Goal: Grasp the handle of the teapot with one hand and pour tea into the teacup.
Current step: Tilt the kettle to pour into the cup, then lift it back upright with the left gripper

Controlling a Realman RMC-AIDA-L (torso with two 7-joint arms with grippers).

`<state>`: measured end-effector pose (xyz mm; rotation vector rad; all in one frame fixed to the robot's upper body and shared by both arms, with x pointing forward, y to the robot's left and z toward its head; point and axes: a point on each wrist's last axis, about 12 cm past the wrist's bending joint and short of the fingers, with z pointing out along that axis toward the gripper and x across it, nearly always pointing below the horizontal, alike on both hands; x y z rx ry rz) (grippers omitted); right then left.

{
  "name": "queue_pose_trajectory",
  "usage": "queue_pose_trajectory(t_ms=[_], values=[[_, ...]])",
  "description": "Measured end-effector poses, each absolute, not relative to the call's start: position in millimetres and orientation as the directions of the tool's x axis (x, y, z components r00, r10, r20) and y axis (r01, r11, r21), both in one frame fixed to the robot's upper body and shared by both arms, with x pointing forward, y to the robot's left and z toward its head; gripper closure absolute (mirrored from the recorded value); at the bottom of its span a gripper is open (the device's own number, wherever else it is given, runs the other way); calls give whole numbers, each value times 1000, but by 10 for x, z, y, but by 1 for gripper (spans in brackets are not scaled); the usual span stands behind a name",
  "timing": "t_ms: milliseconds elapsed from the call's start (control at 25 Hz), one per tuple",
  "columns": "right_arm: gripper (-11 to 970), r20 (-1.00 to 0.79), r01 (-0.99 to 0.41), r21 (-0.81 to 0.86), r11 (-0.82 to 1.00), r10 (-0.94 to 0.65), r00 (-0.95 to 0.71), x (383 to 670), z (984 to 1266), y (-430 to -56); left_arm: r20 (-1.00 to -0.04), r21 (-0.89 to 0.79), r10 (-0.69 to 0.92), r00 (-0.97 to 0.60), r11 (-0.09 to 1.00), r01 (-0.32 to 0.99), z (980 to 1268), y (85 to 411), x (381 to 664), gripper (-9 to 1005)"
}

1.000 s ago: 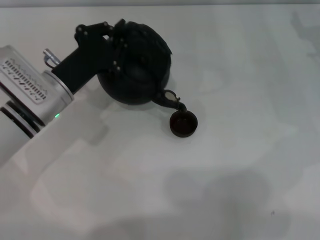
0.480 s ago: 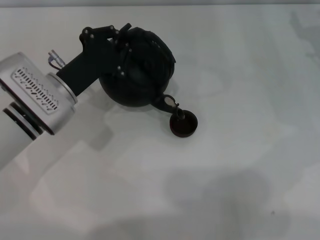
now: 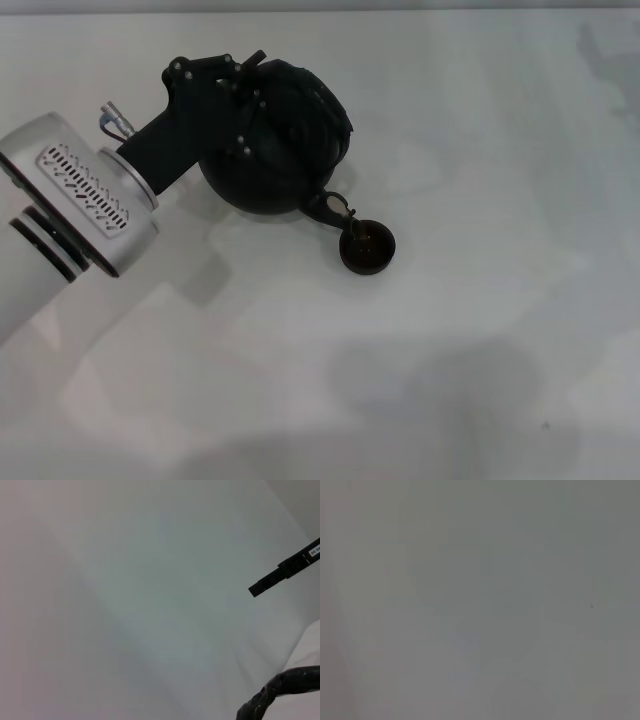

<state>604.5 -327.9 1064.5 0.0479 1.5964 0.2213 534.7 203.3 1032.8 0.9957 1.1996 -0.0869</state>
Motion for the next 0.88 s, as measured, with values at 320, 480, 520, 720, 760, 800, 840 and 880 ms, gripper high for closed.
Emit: queue_pose_trajectory(t_ms=[320,480,520,720,760,800,840,880], values=[[113,-985,-107,171,979,167,-43,6040,10639,-3279,-781,625,448,436,577,526,10341,2019,5364,894],[113,-985,-106,171,979,168,-43,6040,10639,-3280,-780,625,445,439,577,526,10348,2008,5367,895],[113,-985,-106,172,979,168,-43,6040,10639,-3281,-781,625,444,440,577,526,10351,2004,5368,895],[114,-985,-104,173,979,170,-42,6040,10640,-3284,-780,626,443,443,576,526,10357,1994,5374,895],[114,-985,-103,173,979,170,-42,6040,10640,-3284,-779,626,443,443,576,526,10357,1994,5375,895],[114,-985,-103,173,979,170,-42,6040,10640,-3284,-779,627,444,443,575,526,10357,1992,5377,894],[114,-985,-103,173,979,170,-42,6040,10640,-3285,-778,628,445,443,574,526,10357,1990,5378,894],[114,-985,-103,174,979,170,-42,6040,10640,-3285,-774,633,450,446,571,523,10356,1988,5379,894]])
